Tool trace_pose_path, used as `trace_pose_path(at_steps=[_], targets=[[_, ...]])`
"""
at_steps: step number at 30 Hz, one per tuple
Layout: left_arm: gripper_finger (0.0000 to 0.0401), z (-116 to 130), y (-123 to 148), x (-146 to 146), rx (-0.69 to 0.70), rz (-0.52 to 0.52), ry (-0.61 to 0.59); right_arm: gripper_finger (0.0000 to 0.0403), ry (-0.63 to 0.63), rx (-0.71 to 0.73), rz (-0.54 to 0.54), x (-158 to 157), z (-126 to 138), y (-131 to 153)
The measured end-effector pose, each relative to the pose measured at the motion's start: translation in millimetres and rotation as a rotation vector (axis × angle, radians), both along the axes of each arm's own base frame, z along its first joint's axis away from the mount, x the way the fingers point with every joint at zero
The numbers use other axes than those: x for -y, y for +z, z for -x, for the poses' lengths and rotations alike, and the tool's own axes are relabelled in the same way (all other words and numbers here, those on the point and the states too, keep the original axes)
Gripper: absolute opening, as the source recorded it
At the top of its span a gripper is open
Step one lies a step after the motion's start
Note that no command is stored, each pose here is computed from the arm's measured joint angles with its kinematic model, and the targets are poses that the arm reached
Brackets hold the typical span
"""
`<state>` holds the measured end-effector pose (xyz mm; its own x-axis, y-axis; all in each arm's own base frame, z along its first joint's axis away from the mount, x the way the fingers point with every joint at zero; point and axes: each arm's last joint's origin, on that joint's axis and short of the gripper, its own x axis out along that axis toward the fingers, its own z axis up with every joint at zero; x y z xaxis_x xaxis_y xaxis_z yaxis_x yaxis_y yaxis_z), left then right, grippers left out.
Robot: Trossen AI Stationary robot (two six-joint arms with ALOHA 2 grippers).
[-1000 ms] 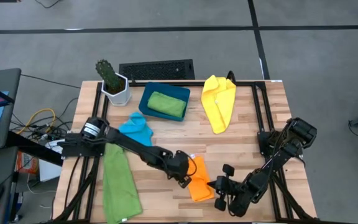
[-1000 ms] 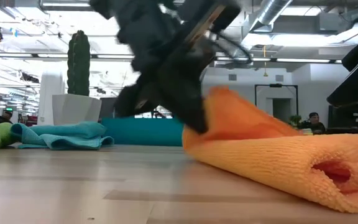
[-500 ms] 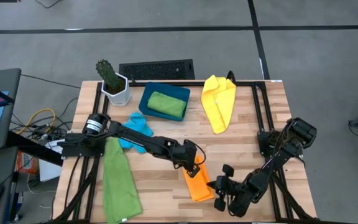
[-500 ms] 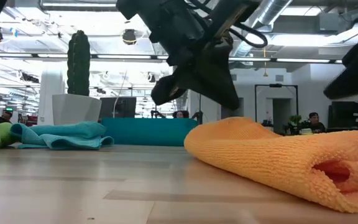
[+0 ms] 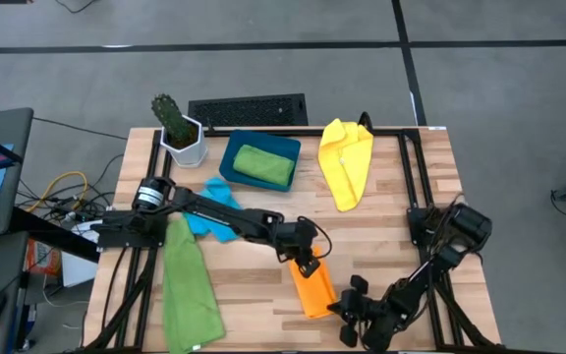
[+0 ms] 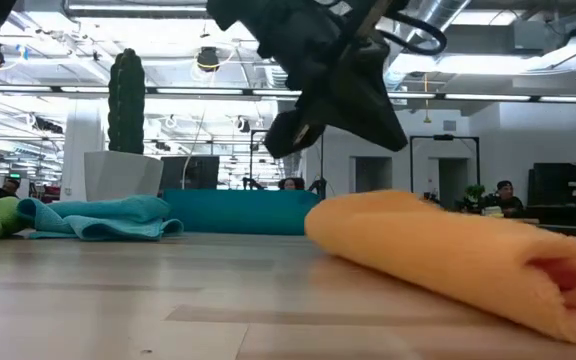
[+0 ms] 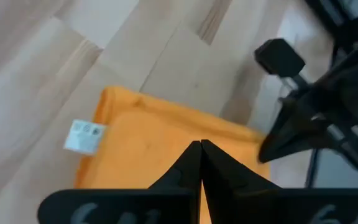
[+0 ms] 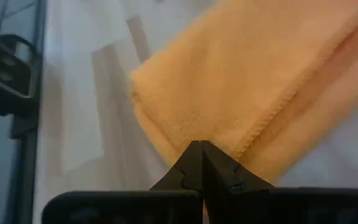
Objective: Fold microfiber towels
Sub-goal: Fold the orange towel
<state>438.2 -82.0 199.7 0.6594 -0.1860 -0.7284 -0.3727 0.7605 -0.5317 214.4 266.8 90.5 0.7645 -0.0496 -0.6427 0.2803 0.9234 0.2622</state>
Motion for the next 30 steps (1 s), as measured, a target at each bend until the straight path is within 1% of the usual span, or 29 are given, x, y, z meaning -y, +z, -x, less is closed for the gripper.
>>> trace_pose_path(at_steps=[3, 8, 10, 12, 14, 15, 17, 20, 21, 24, 26, 27, 30], targets=[[0.0000, 0.2, 7.2, 1.7, -0.023, -0.048, -0.026, 0.0021, -0.029, 0.009, -0.054, -6.5, 7.4, -2.4], [0.0000, 1.3, 10.1, 11.2, -0.005, -0.143, -0.092, 0.0018, -0.016, 0.010, -0.062, -12.3, 16.6, -2.7], [0.0000, -3.6, 2.9, 20.1, 0.028, -0.172, -0.130, 0.0019, -0.012, 0.006, -0.061, -12.9, 17.8, -2.9], [0.0000, -3.2, -10.6, 29.1, 0.002, -0.188, -0.184, 0.0021, -0.012, 0.004, -0.061, -12.5, 17.3, -3.0], [0.0000, -10.4, -19.3, 39.5, 0.066, -0.182, -0.218, 0.0022, -0.013, 0.000, -0.059, -12.2, 17.4, -3.2], [0.0000, -10.1, -23.7, 42.3, 0.056, -0.189, -0.229, 0.0022, -0.015, 0.000, -0.060, -11.6, 16.5, -3.2], [0.0000, -15.3, -27.6, 46.1, 0.104, -0.212, -0.233, 0.0022, -0.022, -0.003, -0.059, -10.1, 14.5, -3.3], [0.0000, -18.8, -47.9, 38.2, 0.049, -0.273, -0.181, 0.0019, -0.019, -0.003, -0.061, -9.7, 13.4, -3.2], [0.0000, -18.0, -56.1, 31.8, 0.004, -0.287, -0.168, 0.0019, -0.015, -0.005, -0.063, -10.3, 14.0, -3.2], [0.0000, -23.6, -64.0, 19.8, 0.003, -0.290, -0.140, 0.0020, -0.013, -0.006, -0.063, -10.5, 14.4, -3.3], [0.0000, -29.6, -67.4, 15.6, 0.036, -0.287, -0.139, 0.0023, -0.011, -0.008, -0.060, -10.9, 15.4, -3.5], [0.0000, -28.7, -72.2, 13.4, 0.016, -0.278, -0.148, 0.0023, -0.008, -0.010, -0.059, -11.3, 16.0, -3.6], [0.0000, -33.9, -76.8, 8.8, 0.044, -0.229, -0.150, 0.0021, -0.009, -0.016, -0.054, -11.0, 16.6, -3.9]])
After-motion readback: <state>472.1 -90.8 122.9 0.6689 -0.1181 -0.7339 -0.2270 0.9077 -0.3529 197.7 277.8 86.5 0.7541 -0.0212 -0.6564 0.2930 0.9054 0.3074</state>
